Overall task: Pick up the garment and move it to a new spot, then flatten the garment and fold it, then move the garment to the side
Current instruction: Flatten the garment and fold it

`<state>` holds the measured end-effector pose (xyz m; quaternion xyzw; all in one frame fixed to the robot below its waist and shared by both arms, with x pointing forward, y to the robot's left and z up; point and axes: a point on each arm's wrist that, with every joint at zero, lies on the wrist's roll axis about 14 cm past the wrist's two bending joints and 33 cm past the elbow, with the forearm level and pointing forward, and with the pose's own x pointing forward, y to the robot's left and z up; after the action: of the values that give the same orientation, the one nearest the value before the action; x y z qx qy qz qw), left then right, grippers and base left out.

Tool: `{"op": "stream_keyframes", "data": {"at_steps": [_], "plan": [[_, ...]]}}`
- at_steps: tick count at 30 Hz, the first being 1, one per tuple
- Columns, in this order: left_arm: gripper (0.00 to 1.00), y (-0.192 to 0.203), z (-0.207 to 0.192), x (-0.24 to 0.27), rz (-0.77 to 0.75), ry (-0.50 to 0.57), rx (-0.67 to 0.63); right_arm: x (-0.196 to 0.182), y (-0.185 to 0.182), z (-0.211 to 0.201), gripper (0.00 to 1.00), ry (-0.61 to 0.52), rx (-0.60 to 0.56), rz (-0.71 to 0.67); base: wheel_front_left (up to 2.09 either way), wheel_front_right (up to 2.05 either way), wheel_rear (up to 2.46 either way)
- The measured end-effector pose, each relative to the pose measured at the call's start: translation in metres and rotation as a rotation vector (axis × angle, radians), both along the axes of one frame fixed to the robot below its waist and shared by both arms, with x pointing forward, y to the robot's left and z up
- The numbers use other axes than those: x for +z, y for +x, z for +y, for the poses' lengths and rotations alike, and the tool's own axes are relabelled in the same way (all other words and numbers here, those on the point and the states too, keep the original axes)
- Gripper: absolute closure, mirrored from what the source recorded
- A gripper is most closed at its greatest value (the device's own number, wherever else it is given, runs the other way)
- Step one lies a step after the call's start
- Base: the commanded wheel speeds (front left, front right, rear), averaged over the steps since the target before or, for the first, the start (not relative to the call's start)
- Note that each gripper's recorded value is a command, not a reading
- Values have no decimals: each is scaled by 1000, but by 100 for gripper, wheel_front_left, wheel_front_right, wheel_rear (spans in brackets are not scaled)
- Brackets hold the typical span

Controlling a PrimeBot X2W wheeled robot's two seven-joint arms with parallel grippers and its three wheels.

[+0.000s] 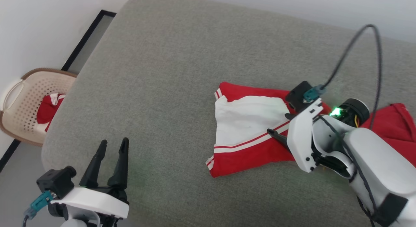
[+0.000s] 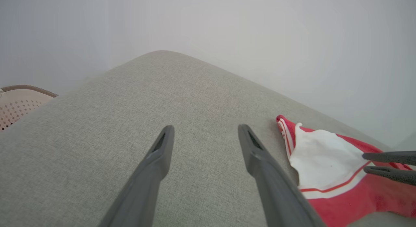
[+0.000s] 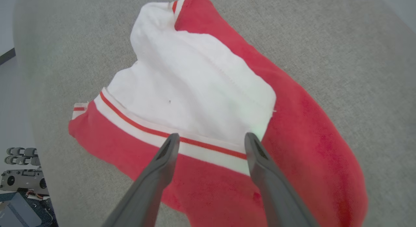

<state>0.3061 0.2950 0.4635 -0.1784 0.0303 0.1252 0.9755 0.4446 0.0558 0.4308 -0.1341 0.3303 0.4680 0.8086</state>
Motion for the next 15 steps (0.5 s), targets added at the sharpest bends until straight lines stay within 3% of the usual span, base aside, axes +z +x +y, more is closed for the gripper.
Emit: {"op": "stream_keyframes", "data": {"at_steps": [5,6,7,15], "plan": [[0,1,1,-2,8,-2,8,-18,1,11,0,-52,47,15,0,0,0],[0,1,2,-3,11,-2,10,-21,0,13,33,-58,57,18,0,0,0],[0,1,2,-3,13,-5,12,-23,0,14,100,-74,70,13,0,0,0],[0,4,4,-3,7,-6,14,-9,-3,18,100,-31,104,5,0,0,0]]}}
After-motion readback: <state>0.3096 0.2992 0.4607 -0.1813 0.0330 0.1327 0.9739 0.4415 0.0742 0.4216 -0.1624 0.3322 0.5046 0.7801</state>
